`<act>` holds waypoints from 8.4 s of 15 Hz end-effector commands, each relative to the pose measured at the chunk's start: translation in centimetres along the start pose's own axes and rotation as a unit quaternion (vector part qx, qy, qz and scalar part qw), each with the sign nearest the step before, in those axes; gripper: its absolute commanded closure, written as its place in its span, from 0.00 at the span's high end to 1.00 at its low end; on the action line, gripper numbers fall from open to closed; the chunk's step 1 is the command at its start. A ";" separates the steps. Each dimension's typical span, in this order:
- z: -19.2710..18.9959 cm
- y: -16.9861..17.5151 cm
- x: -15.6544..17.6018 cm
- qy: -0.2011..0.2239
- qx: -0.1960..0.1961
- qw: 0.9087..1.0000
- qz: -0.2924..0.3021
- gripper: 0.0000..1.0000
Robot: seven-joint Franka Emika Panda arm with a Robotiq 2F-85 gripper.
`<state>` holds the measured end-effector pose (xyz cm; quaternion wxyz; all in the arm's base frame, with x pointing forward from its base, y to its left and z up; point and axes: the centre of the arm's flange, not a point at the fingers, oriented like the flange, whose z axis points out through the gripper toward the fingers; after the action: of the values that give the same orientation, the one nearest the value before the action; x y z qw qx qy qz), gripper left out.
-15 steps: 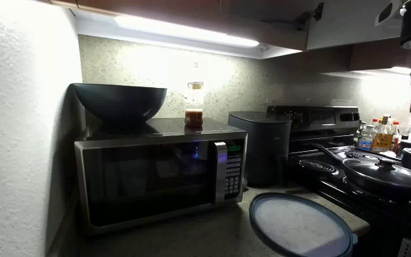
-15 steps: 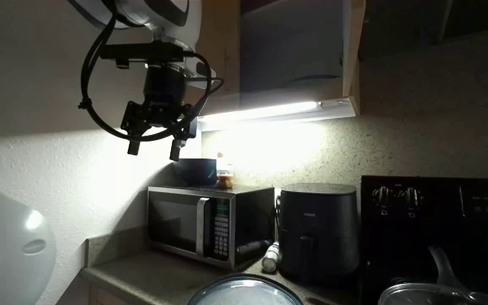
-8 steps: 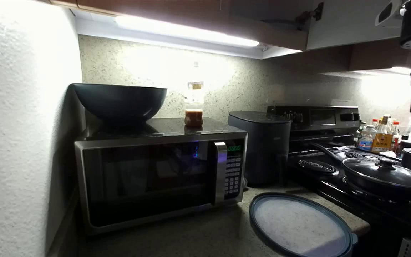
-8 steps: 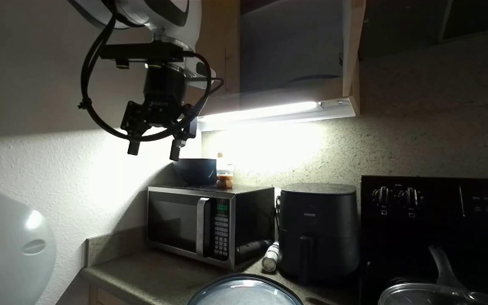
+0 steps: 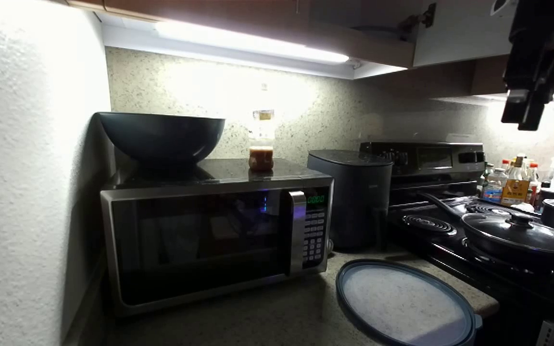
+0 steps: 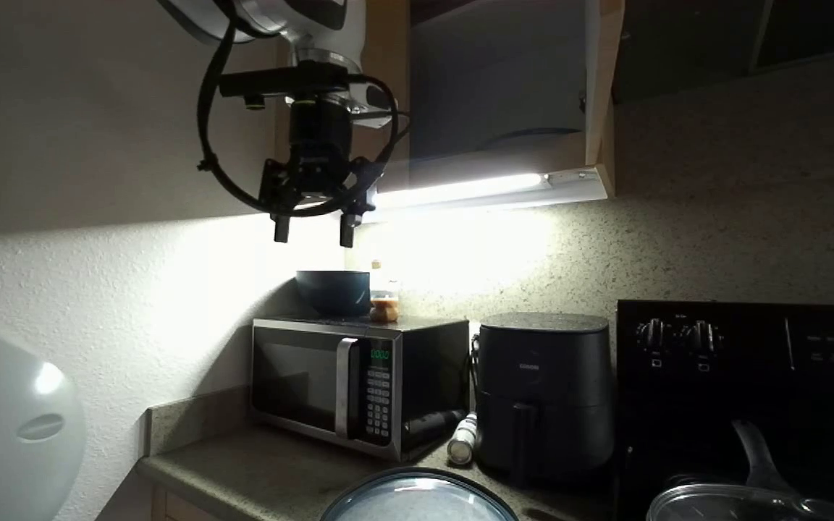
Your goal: Pick up the lid from the cabinet and put it on the counter
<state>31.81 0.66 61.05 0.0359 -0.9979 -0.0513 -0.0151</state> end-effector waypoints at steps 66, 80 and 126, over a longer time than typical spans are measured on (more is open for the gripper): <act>-16.9 8.4 16.8 0.401 0.283 0.736 0.465 1.00; -16.7 12.2 16.6 0.416 0.294 0.671 0.539 1.00; -20.3 7.3 8.4 0.384 0.400 0.742 0.376 0.08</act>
<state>40.41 -7.21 81.09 0.4515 -0.7394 0.3452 -0.3608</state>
